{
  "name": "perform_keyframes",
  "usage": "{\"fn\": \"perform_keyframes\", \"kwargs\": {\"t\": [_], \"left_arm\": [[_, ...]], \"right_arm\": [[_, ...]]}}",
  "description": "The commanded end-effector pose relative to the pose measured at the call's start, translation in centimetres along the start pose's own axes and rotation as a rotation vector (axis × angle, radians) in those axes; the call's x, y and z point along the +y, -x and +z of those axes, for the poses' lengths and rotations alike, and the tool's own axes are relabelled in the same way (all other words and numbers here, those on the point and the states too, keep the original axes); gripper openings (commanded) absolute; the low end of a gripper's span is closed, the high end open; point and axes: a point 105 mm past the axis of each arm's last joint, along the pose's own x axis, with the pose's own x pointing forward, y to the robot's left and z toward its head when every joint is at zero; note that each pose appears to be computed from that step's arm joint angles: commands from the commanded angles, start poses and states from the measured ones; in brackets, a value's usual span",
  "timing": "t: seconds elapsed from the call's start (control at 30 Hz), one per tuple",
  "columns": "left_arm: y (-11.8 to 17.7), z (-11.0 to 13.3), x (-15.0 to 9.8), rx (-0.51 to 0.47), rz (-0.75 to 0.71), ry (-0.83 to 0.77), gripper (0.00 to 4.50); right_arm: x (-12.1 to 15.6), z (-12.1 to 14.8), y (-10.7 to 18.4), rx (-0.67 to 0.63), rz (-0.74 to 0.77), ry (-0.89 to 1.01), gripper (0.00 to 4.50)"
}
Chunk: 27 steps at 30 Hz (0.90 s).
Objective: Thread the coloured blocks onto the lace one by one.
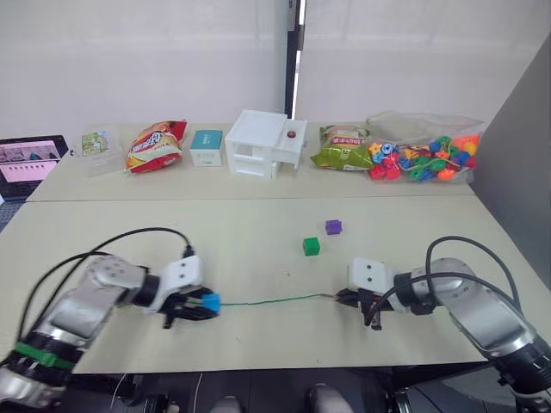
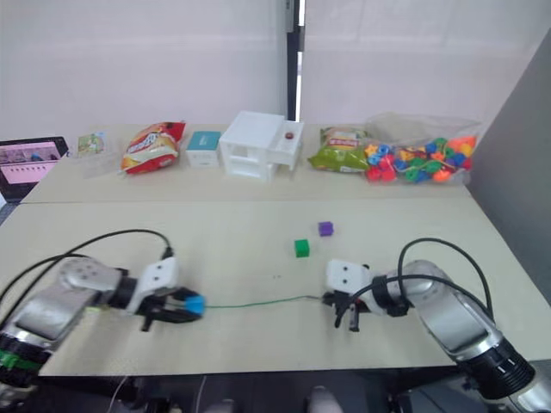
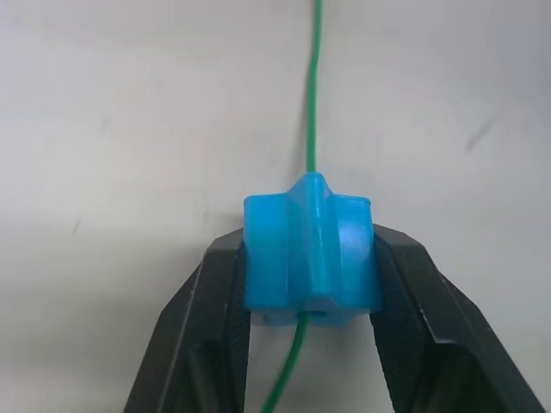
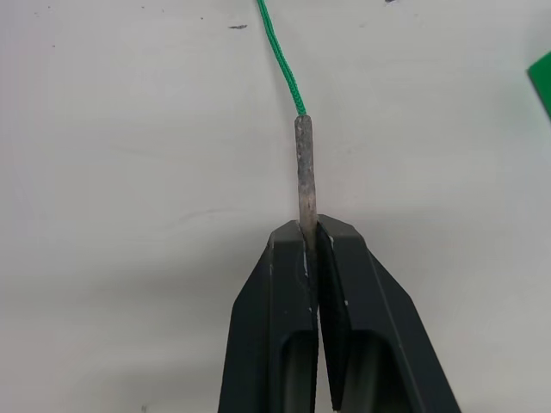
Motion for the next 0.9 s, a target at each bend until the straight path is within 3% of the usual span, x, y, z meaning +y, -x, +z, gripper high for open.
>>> {"fn": "perform_keyframes", "kwargs": {"t": [0.03, 0.17, 0.27, 0.33, 0.53, 0.63, 0.73, 0.9], "left_arm": [[3.1, -3.2, 1.4, 0.110, 0.104, 0.038, 1.38], [5.2, -4.7, 1.8, 0.158, 0.149, 0.038, 1.38], [5.2, -4.1, 1.9, 0.129, 0.157, 0.023, 1.38], [5.1, -2.9, 2.1, 0.076, 0.166, 0.015, 2.42], [4.8, 1.9, 1.7, -0.065, 0.118, -0.006, 4.43], [3.8, 4.9, 1.3, -0.162, 0.078, -0.022, 4.47], [-0.3, 9.5, -0.8, -0.316, -0.037, -0.072, 4.47], [-5.7, 11.9, -2.4, -0.370, -0.091, -0.136, 4.47]], "right_arm": [[-0.5, 0.4, 1.0, -0.004, -0.030, 0.018, 0.00], [-0.6, 0.5, 1.0, -0.007, -0.032, 0.015, 0.00], [-0.5, 0.6, 0.8, -0.008, -0.024, 0.020, 0.00], [-0.4, 1.0, 0.6, -0.020, -0.018, 0.022, 0.00], [0.0, 2.0, 0.0, -0.051, 0.007, 0.030, 0.00], [0.1, 3.0, -0.6, -0.076, 0.023, 0.040, 0.00], [0.2, 4.6, -1.6, -0.105, 0.044, 0.070, 0.00], [0.2, 5.9, -2.5, -0.121, 0.066, 0.095, 0.00]]}}
